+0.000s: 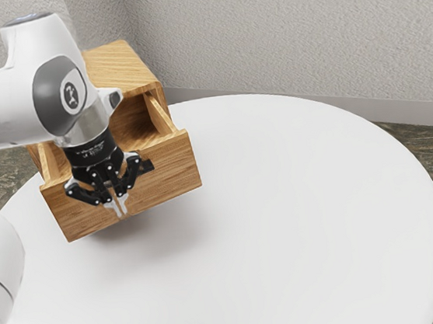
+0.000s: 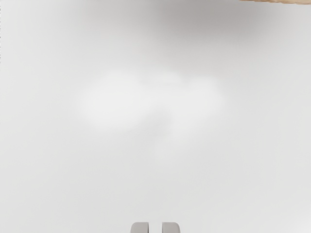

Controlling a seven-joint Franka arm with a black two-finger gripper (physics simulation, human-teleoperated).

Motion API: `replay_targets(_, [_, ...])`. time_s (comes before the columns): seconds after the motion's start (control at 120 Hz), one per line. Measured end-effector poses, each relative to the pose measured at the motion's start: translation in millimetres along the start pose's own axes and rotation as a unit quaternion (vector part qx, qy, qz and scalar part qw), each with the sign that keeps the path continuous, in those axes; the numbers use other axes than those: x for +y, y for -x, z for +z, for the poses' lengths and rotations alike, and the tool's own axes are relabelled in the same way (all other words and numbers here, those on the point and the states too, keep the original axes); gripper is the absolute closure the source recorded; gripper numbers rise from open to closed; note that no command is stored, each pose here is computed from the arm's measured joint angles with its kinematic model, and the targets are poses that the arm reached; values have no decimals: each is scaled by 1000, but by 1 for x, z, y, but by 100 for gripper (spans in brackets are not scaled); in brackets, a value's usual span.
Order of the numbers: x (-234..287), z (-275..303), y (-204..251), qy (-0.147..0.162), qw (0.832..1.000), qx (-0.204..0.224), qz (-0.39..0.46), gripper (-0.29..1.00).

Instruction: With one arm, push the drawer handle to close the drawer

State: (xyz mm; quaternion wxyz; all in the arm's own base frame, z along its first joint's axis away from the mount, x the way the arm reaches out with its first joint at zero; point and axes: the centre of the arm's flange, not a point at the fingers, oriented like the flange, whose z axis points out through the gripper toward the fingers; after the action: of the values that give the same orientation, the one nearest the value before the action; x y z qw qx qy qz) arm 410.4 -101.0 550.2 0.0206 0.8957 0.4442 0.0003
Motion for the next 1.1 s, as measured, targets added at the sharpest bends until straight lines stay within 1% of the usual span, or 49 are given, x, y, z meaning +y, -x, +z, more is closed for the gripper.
replay_targets(0.15, [7,15,-20,-5,1000,-1,-15,76])
replay_targets(0.283, [12,22,-35,-2,999,14,-30,76])
replay_targets(0.517, [15,29,-62,17,998,21,-49,76])
replay_targets(0.917, [16,28,-95,42,995,50,-70,76])
replay_targets(1.1, [14,31,-115,48,995,46,-76,76])
